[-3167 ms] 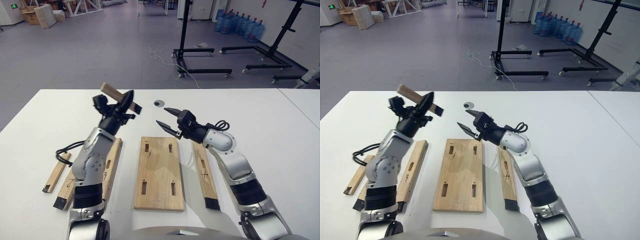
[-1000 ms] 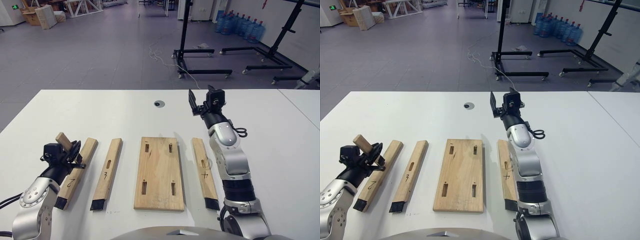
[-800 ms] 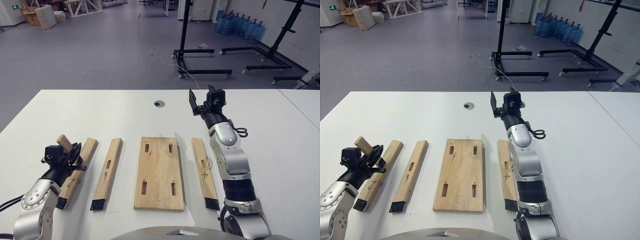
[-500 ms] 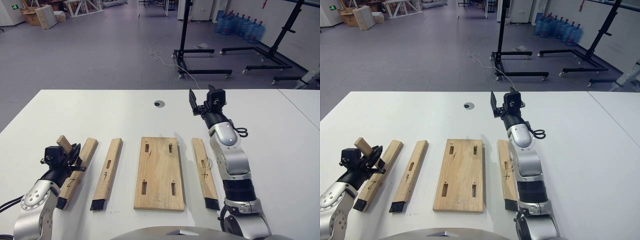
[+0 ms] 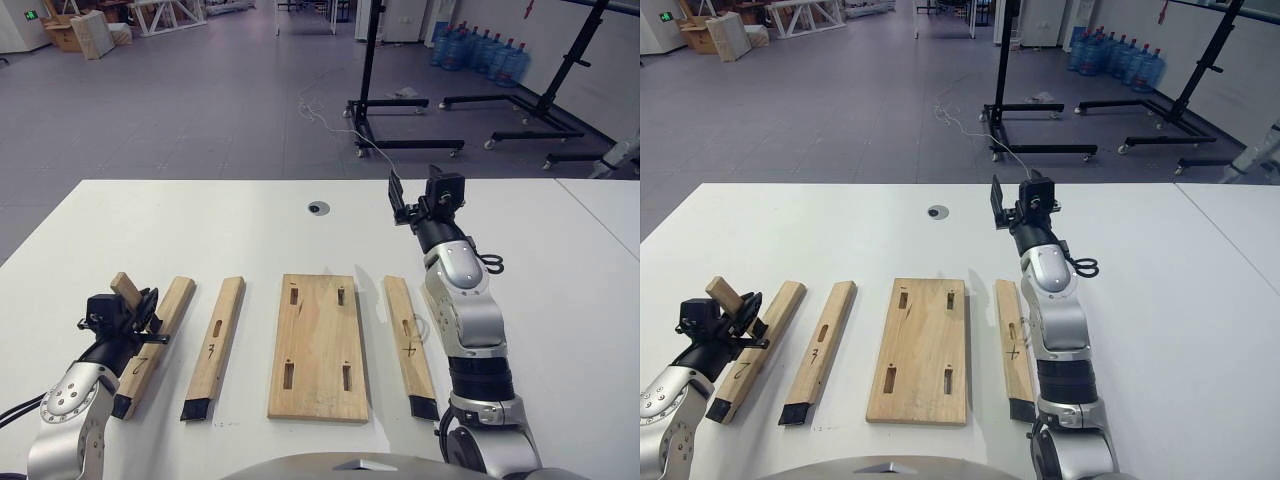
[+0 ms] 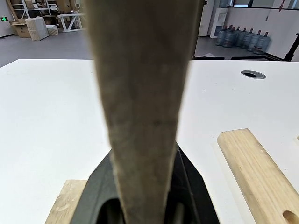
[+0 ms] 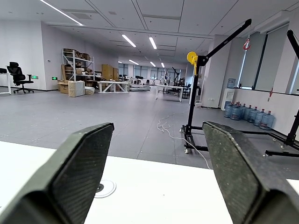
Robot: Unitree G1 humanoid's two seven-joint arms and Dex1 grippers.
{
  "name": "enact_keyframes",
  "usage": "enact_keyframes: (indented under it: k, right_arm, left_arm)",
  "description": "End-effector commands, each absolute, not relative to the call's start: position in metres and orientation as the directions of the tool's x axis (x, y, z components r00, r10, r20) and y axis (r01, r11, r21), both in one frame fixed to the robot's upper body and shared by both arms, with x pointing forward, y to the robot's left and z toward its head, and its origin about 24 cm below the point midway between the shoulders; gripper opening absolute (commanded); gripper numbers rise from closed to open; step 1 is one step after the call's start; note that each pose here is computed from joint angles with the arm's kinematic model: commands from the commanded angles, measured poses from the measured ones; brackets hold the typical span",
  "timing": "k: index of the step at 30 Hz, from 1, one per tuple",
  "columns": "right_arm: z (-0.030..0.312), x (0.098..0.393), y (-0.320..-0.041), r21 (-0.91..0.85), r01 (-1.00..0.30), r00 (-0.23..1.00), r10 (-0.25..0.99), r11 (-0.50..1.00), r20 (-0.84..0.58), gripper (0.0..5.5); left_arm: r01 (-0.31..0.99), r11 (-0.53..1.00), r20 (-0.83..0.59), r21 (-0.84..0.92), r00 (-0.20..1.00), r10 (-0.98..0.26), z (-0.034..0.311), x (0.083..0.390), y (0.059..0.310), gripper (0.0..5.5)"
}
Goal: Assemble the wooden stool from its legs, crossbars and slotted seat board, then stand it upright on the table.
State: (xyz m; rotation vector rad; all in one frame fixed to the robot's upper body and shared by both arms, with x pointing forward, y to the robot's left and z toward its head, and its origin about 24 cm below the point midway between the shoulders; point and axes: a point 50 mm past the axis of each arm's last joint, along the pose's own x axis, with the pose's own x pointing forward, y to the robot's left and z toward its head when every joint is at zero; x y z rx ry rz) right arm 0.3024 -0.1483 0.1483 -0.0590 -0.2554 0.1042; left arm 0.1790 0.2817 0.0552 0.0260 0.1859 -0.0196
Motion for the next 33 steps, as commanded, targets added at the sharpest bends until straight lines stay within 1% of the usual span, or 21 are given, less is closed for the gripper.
enact_keyframes:
  k: [1,17,23,27,33]
  right_arm:
    - [0.150,0.302,-0.147,-0.070,-0.095,0.962,0.110,0.993,0.252,3.50]
    - [0.147,0.302,-0.147,-0.085,-0.096,0.963,0.114,0.992,0.243,3.50]
    - [0.147,0.301,-0.146,-0.079,-0.094,0.963,0.111,0.992,0.245,3.50]
    - [0.149,0.302,-0.146,-0.047,-0.092,0.964,0.100,0.995,0.247,3.50]
    - [0.151,0.303,-0.145,-0.042,-0.096,0.962,0.103,0.995,0.254,3.50]
  left_arm:
    - [0.020,1.000,-0.182,0.008,0.983,-0.018,0.058,0.182,0.281,0.39]
    - [0.050,0.999,-0.165,-0.009,0.985,-0.051,0.061,0.182,0.271,0.39]
    - [0.029,1.000,-0.199,0.009,0.980,-0.027,0.056,0.178,0.277,0.39]
    - [0.029,0.999,-0.201,0.028,0.979,-0.023,0.056,0.181,0.280,0.39]
    - [0.043,0.999,-0.206,0.022,0.978,-0.038,0.052,0.184,0.278,0.39]
